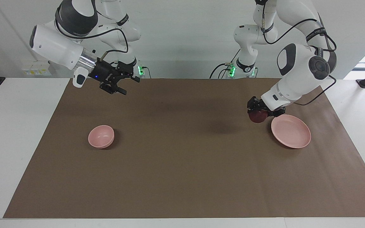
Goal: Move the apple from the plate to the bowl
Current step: 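Lift the apple with the left gripper while the right gripper advances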
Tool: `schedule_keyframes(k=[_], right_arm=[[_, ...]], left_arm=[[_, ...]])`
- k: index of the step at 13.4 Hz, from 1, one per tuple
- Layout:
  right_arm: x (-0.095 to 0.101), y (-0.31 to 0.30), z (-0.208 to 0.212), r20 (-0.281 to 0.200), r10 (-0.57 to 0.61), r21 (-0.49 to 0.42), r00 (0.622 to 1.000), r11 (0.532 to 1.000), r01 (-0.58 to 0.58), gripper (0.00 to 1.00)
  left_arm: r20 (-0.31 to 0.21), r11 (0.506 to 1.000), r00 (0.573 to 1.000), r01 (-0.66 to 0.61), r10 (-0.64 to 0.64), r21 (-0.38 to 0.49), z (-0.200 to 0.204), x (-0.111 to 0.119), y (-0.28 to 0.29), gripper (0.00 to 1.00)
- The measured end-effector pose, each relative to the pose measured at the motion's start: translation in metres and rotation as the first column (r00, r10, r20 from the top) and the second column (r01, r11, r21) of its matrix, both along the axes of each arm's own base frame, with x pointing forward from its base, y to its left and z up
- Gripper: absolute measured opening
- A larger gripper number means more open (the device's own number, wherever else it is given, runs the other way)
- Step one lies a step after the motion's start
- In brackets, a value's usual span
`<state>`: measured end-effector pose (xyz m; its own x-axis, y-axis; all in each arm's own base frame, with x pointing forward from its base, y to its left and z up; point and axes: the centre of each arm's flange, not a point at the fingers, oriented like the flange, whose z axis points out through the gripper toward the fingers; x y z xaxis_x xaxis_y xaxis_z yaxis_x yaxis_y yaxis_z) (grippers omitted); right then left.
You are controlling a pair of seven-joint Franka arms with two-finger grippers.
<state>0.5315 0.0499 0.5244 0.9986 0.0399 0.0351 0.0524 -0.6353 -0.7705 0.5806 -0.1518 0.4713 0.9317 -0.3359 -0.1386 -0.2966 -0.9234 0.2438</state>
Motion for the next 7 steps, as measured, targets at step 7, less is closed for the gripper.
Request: schedule_keyframes(k=[7], right_arm=[[-0.005,-0.012,-0.033,0.017,-0.071,0.15,0.997,0.986,0.068,1.0]], left_arm=[[-0.213,0.958,0.956,-0.238,0.201,-0.161,0.012,-0.034,-0.098,0.78]])
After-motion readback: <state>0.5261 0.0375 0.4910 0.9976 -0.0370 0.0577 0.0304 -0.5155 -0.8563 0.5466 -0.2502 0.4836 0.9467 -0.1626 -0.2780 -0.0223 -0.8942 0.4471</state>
